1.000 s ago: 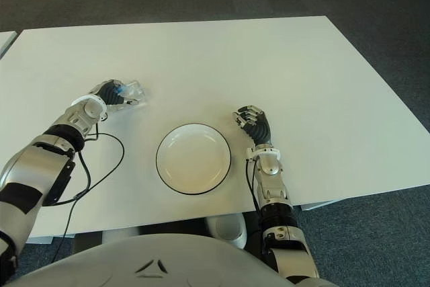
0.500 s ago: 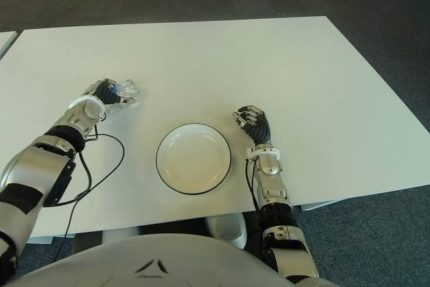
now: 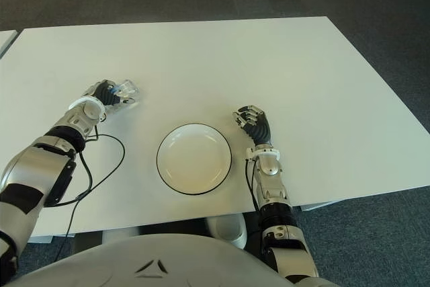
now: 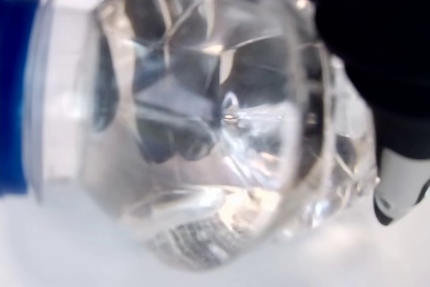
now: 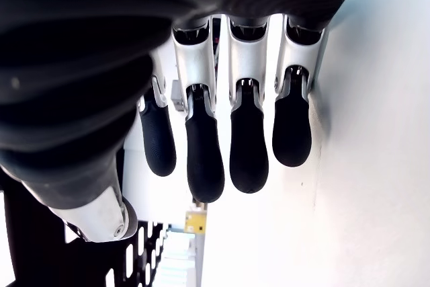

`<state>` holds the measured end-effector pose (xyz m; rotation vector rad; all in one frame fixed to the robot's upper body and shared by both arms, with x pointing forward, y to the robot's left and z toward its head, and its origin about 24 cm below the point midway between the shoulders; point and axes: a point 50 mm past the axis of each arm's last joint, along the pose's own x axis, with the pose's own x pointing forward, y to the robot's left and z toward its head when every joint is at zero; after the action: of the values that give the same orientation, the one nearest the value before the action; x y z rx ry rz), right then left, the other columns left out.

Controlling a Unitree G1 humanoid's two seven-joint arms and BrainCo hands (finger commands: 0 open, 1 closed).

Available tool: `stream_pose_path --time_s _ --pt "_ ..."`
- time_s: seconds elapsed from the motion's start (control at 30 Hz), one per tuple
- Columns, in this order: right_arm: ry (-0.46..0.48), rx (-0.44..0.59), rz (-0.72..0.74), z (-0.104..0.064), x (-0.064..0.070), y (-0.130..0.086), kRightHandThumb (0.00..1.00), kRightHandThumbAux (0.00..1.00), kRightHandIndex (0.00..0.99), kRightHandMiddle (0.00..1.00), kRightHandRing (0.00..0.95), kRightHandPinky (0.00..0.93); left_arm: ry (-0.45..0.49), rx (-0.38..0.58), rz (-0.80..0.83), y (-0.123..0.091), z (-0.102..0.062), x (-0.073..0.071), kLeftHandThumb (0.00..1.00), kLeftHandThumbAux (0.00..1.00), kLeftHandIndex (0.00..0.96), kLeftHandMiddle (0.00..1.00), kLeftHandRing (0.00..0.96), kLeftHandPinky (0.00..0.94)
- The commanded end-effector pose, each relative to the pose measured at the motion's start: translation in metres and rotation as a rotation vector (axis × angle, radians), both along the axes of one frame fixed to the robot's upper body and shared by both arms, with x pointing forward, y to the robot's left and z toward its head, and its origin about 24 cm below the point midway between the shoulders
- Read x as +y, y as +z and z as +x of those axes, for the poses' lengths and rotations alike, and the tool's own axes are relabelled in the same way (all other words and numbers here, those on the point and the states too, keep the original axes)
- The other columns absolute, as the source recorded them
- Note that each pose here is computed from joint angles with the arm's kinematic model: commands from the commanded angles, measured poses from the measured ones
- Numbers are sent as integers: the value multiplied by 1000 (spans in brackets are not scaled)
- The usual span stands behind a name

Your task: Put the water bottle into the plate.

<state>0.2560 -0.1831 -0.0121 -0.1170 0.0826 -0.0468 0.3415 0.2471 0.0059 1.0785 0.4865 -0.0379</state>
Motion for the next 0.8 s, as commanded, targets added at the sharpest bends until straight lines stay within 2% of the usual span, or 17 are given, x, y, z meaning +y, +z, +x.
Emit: stream_pose_path --time_s 0.03,0.3,0.5,0.8 --pt "-5 48 21 -6 2 -7 707 731 433 610 615 620 -31 64 -14 -14 -7 -8 853 669 397 539 855 848" --pt "-2 56 11 -6 3 -6 707 730 433 606 610 609 -109 -4 -3 -6 1 -21 853 668 397 539 855 839" --pt "-1 70 12 -5 3 -6 707 730 433 598 599 596 -234 -125 31 19 17 -40 854 668 398 539 856 831" --pt "-3 76 -1 -3 2 -6 707 731 433 590 587 582 -325 -232 44 45 27 -48 854 668 399 539 860 837"
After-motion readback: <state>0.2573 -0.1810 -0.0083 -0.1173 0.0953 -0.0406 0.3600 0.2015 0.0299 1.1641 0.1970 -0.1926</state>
